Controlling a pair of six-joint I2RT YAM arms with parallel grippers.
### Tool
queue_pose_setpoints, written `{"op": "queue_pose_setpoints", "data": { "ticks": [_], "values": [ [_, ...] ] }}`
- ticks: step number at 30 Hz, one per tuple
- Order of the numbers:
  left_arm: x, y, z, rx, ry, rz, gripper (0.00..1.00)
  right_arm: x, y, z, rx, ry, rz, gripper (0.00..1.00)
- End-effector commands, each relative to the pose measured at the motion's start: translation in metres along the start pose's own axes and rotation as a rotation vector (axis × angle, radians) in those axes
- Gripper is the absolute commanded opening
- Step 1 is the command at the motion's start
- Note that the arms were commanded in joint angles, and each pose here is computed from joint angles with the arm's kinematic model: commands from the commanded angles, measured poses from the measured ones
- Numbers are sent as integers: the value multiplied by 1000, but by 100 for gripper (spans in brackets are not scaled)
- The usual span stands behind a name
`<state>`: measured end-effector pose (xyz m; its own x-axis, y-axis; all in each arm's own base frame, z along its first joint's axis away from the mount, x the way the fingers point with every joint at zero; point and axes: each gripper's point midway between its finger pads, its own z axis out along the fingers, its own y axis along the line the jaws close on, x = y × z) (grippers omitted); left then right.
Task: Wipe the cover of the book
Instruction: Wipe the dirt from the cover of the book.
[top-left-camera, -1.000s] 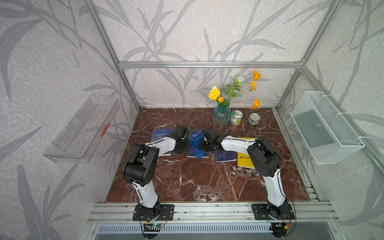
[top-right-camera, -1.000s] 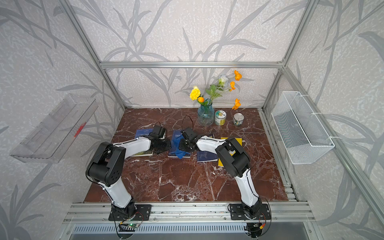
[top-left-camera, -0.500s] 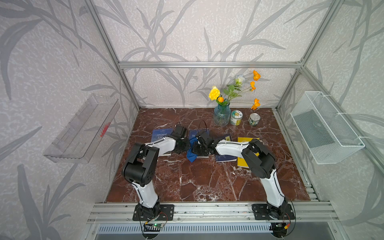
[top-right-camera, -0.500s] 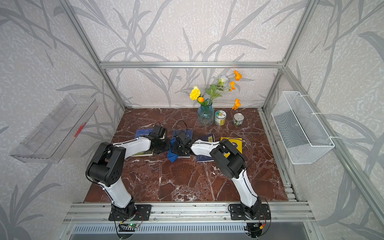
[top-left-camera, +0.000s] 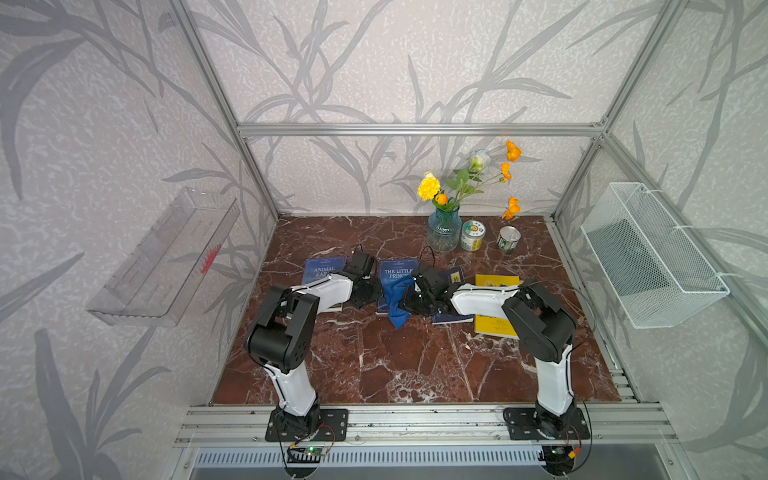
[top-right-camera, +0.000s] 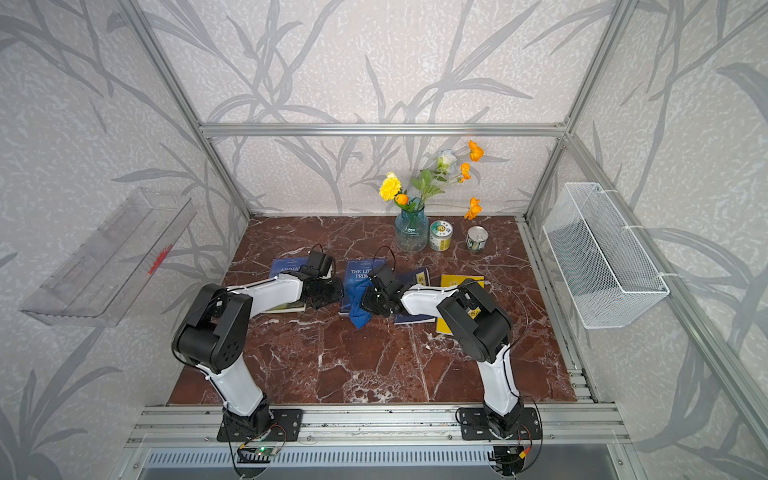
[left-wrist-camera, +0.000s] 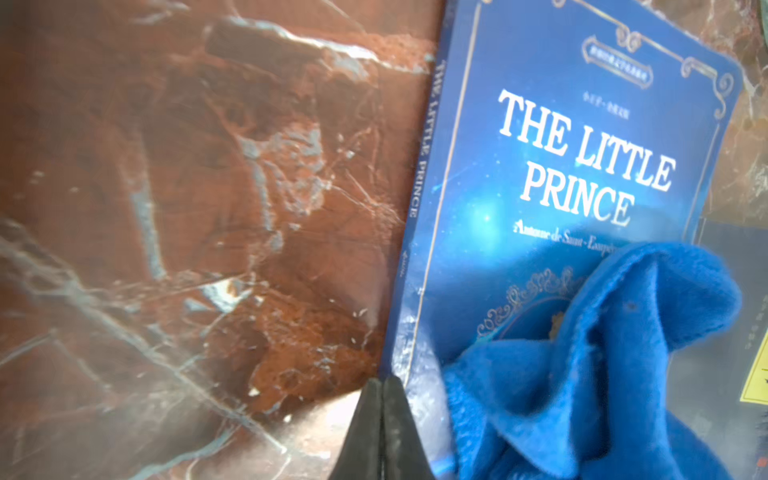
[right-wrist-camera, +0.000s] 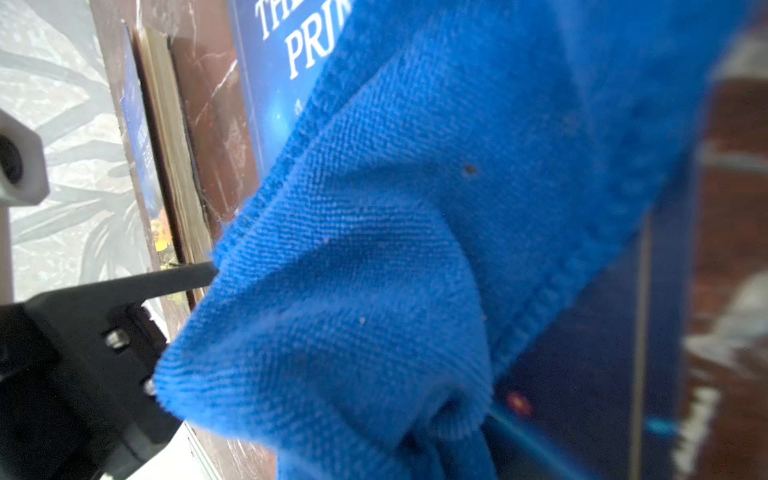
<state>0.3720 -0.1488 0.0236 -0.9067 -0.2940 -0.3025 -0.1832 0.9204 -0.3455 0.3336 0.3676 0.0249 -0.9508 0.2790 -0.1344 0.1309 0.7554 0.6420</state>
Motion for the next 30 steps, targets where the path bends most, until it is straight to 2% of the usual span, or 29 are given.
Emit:
{"op": "queue_pose_setpoints", "data": {
  "ticks": [1,6,9,12,17,21,30],
  "values": [
    [37,34,15,-123,129,-14,6,36,-128,7,458,103,76,10],
    [38,34,15,-119,128,-14,6,29,-96,42,451,135,37,10],
    [39,35,15,-122,132,-15,6,25,-93,48,439,133,61,10],
    [38,34,15,-120,130,-14,6,17,-103,38,439,116,89,10],
    [37,33,15,-118,130,-16,6,-6,-132,3,454,62,139,10],
    [37,33,15,-119,128,-15,6,-13,-129,-5,462,44,111,10],
    [38,34,15,-122,130,-14,6,-8,-86,52,464,76,25,10]
  ]
}}
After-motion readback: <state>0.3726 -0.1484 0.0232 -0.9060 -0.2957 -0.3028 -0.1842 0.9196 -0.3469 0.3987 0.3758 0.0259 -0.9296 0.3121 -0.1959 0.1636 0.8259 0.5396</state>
